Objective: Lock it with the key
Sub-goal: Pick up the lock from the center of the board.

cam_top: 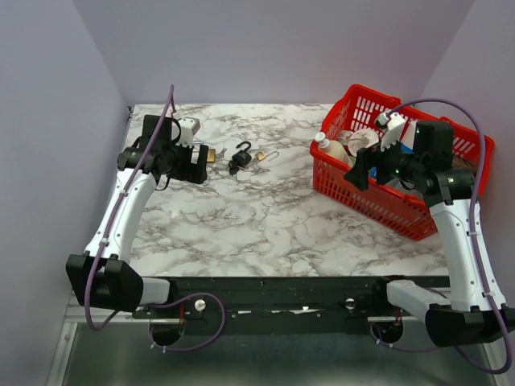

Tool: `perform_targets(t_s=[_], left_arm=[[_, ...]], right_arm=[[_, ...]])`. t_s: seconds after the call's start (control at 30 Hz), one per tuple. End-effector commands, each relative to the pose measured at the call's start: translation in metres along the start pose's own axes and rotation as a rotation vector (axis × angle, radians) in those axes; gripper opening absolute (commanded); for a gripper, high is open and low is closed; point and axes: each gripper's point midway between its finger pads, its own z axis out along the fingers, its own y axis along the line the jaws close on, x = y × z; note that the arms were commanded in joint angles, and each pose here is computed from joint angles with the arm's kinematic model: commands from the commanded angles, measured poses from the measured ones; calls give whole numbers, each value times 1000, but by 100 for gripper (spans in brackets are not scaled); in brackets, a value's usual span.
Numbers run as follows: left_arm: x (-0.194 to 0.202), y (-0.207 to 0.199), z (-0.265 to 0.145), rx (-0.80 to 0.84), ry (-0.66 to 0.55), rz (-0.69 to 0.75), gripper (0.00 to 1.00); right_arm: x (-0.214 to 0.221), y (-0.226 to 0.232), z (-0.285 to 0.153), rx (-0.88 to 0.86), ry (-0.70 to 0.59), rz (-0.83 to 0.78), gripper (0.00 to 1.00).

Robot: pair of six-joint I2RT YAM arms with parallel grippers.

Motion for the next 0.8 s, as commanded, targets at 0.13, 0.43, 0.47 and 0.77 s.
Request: perform_targets(t_s=[0.13,0.43,0.47,0.77], left_arm=[[-42,-5,42,57,55,219,99],[-91,-23,117,166,119,239,99],[-101,-30,119,197,98,234,99],[-95,-57,193,259,146,226,99]], right_arm=[[14,1,3,-20,36,16,100],[26,0,5,-12,74,22,100],[28,-1,7,-15,83,27,100],[35,-7,14,-11,117,18,100]])
